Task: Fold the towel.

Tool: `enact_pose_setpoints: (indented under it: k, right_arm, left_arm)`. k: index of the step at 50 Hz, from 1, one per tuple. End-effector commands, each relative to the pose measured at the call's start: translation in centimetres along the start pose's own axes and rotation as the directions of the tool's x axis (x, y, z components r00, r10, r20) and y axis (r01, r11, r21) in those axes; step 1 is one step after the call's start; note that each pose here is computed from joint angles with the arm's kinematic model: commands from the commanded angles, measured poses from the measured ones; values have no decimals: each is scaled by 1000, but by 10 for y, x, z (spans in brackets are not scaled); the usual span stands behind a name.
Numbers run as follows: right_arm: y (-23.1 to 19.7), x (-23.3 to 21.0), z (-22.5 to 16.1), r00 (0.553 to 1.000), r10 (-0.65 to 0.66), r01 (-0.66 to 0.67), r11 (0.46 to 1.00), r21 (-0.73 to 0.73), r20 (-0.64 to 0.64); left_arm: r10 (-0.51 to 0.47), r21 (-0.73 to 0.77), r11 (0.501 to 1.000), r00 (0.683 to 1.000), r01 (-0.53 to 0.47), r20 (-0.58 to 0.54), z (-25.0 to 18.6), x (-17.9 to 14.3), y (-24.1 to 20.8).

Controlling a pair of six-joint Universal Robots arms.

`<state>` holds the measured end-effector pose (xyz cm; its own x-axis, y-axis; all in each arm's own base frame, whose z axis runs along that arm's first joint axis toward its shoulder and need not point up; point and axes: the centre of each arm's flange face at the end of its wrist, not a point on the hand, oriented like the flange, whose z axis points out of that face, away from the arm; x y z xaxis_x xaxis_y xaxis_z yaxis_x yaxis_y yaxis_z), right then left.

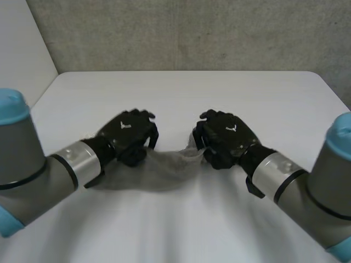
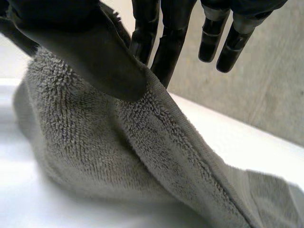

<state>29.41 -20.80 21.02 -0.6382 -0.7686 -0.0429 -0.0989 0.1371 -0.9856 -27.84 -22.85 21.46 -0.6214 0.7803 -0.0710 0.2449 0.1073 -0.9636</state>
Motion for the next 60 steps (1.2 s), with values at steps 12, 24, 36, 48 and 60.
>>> enact_pose_setpoints:
  k: [12,24,36,48,60]
  right_arm:
    - [-14,11,24,987,-123,129,990,-60,106]
    - [-186,45,73,892,-409,451,773,447,-192]
    - [-158,22,36,931,-360,353,836,421,-65]
    - [-22,27,23,903,-429,428,903,20,36]
    - [33,25,19,926,-363,375,911,-173,102]
  left_arm:
    - [-10,99,995,995,1,97,4,-36,-18]
    - [114,579,780,963,-238,242,37,-51,-154]
    - [-29,676,735,995,-44,95,-10,-28,-152]
    - [27,185,982,999,-33,40,-3,-6,25]
    - [-30,22,999,999,29,16,3,-5,56]
